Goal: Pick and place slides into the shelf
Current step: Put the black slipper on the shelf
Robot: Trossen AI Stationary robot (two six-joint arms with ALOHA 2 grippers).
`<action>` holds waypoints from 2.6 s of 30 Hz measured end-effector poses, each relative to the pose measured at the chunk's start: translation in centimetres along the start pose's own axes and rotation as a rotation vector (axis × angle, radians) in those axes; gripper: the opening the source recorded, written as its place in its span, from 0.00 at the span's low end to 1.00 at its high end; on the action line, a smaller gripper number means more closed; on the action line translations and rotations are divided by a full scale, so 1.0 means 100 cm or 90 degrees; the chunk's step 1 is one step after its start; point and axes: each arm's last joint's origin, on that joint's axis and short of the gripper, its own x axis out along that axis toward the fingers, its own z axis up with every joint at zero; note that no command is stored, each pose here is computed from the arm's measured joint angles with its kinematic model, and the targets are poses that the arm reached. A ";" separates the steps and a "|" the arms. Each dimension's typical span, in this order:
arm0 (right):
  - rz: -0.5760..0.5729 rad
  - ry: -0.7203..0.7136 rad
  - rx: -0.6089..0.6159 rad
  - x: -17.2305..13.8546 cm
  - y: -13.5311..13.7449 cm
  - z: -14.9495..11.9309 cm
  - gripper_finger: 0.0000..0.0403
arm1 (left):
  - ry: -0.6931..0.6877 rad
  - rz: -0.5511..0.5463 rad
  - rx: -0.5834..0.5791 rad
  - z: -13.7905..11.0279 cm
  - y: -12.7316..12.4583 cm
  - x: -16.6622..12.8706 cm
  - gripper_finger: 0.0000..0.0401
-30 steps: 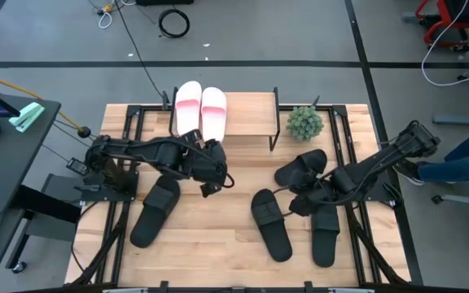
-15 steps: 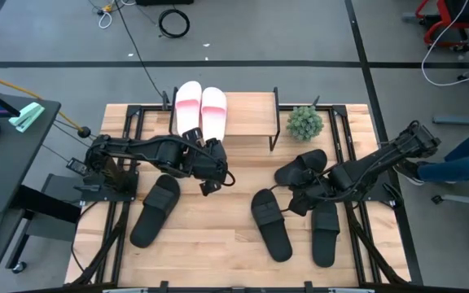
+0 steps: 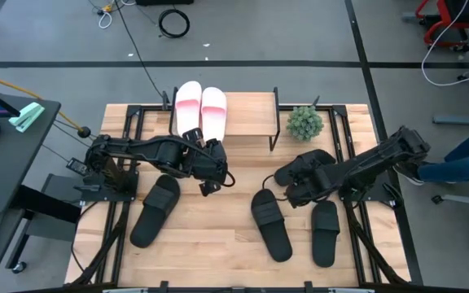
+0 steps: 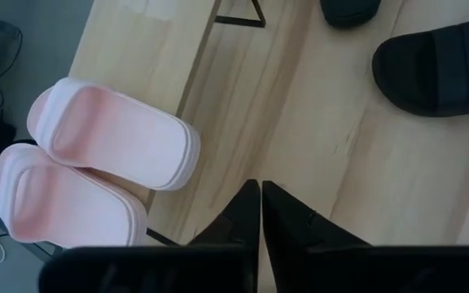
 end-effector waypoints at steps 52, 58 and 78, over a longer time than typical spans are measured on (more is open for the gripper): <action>-0.206 0.181 -0.045 0.093 -0.012 -0.011 0.05 | 0.000 0.000 0.001 0.000 0.000 0.000 0.04; -0.176 0.141 -0.082 0.077 0.002 -0.015 0.02 | 0.000 0.000 0.001 0.000 0.000 0.000 0.06; 0.151 -0.086 -0.132 -0.079 0.039 0.009 0.01 | -0.001 0.000 0.000 0.000 0.000 0.000 0.05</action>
